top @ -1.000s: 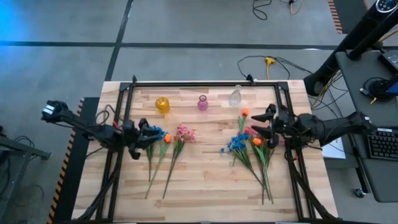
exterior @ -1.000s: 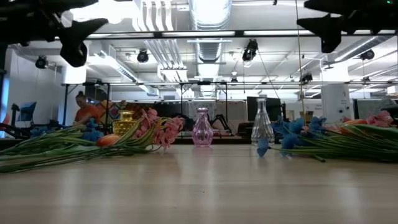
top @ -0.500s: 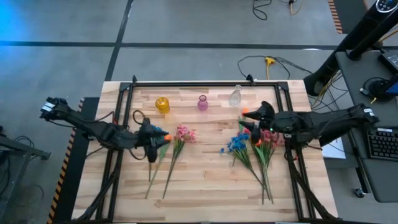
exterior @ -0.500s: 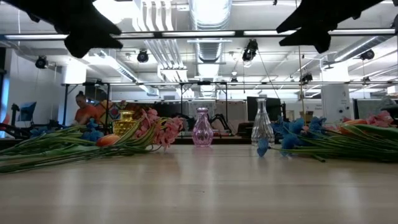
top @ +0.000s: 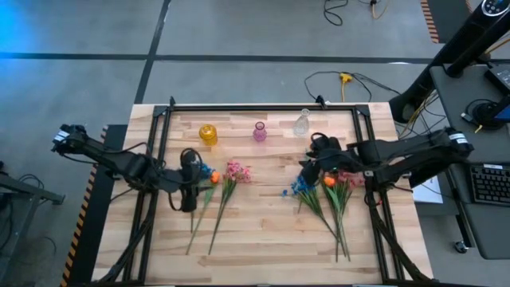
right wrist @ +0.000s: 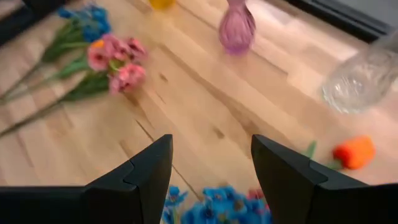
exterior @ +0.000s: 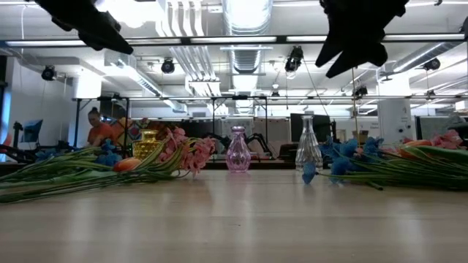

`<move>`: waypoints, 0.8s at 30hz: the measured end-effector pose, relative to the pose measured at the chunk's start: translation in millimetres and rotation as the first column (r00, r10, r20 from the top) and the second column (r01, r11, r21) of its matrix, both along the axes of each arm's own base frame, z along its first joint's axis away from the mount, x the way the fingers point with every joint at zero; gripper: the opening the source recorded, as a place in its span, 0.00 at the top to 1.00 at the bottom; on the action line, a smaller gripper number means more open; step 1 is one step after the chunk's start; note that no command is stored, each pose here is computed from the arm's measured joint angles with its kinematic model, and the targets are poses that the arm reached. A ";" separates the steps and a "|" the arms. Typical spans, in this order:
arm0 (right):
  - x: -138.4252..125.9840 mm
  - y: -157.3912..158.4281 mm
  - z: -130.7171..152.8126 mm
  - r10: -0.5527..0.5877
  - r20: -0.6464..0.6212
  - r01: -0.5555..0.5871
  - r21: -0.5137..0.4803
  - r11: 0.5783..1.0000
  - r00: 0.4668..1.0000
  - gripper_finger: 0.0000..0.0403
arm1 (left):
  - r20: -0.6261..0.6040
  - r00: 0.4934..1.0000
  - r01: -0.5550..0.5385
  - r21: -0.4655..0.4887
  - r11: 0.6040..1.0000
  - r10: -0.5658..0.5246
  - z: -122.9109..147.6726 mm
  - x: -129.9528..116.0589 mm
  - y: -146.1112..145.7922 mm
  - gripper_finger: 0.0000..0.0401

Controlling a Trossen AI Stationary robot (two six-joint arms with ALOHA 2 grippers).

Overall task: Sort flowers into vase by color
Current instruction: Put the bottom right orange flower into the violet vase

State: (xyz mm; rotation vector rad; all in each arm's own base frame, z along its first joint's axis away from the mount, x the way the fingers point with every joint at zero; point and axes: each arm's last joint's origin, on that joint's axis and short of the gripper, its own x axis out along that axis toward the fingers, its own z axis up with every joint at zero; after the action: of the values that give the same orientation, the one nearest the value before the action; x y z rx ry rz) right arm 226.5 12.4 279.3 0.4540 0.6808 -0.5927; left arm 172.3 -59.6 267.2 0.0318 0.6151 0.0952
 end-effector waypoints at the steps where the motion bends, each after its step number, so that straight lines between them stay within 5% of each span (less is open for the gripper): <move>1: 3.2 0.4 0.4 -0.007 -0.022 0.007 0.004 1.000 1.000 0.48 | -0.009 0.999 0.044 0.002 0.999 -0.044 -2.2 -0.1 -1.0 0.66; 5: 16.5 3.2 2.1 -0.006 -0.081 0.011 0.062 0.998 0.997 0.48 | -0.027 0.995 0.097 -0.003 0.995 -0.097 -9.2 -0.6 -2.1 0.70; 16: 42.1 14.5 -10.9 0.085 -0.287 -0.009 0.257 0.966 0.954 0.48 | 0.048 0.987 -0.156 0.057 0.986 0.153 -8.1 -0.4 5.0 0.75; 24: 43.8 28.9 -34.0 0.130 -0.454 0.039 0.343 0.939 0.881 0.48 | 0.068 0.980 -0.191 0.065 0.979 0.187 -7.1 -0.1 6.0 0.75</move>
State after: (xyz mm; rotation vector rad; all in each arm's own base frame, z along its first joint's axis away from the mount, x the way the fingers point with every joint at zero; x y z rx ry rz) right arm 270.3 41.3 245.3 0.6242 1.2747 -0.5430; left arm 172.2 -53.6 260.2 0.0396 0.5515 0.3018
